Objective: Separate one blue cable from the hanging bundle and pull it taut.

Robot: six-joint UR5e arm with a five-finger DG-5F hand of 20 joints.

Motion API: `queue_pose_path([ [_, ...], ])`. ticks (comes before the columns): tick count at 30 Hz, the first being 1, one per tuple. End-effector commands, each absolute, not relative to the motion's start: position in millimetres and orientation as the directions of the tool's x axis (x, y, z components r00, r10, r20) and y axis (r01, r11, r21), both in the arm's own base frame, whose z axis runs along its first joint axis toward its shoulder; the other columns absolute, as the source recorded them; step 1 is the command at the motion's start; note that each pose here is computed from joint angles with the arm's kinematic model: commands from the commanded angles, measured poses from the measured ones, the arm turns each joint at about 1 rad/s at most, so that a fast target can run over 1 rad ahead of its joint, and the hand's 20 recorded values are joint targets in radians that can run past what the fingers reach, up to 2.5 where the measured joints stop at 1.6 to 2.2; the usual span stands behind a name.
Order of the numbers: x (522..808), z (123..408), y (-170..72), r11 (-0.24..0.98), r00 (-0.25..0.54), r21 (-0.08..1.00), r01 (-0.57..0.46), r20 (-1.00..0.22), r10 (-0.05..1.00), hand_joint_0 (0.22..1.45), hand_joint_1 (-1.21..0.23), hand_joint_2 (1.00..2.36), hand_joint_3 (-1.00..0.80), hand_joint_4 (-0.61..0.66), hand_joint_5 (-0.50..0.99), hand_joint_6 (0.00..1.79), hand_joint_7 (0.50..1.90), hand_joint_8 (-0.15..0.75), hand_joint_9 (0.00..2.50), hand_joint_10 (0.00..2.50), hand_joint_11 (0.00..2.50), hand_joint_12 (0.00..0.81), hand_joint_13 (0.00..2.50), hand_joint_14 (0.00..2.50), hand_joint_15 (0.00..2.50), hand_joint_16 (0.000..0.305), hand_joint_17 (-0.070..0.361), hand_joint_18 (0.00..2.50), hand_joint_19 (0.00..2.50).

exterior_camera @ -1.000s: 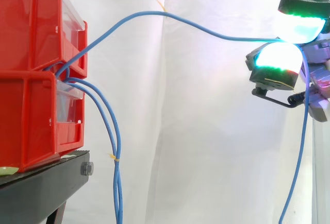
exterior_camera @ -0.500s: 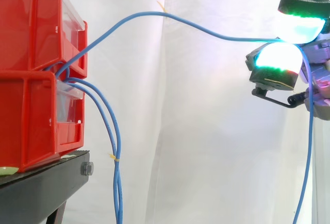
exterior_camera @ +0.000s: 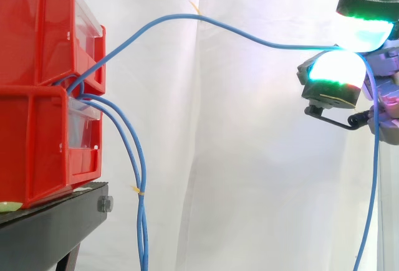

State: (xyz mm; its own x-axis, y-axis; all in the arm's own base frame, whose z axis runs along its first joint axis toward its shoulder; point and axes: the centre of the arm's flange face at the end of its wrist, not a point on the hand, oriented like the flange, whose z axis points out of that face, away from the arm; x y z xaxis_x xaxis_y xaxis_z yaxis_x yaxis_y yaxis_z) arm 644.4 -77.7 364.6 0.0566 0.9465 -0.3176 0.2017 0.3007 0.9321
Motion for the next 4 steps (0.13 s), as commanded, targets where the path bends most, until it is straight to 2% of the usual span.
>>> queue_pose_path([
  [1, 644.5, 365.7, -77.6, 0.301, 0.057, 0.933, 0.2, -0.317, 0.947, 0.74, -0.71, 1.02, -0.21, 0.07, 0.15, 0.5, 1.25, 0.144, 2.01, 0.02, 0.49, 0.226, 1.37, 0.02, 0.55, 0.045, 0.1, 1.09, 0.64],
  [4, 644.2, 365.0, -77.7, 0.301, 0.057, 0.932, 0.201, -0.318, 0.947, 0.74, -0.71, 1.02, -0.22, 0.07, 0.15, 0.5, 1.25, 0.148, 2.0, 0.02, 0.49, 0.225, 1.37, 0.02, 0.56, 0.045, 0.101, 1.09, 0.64],
])
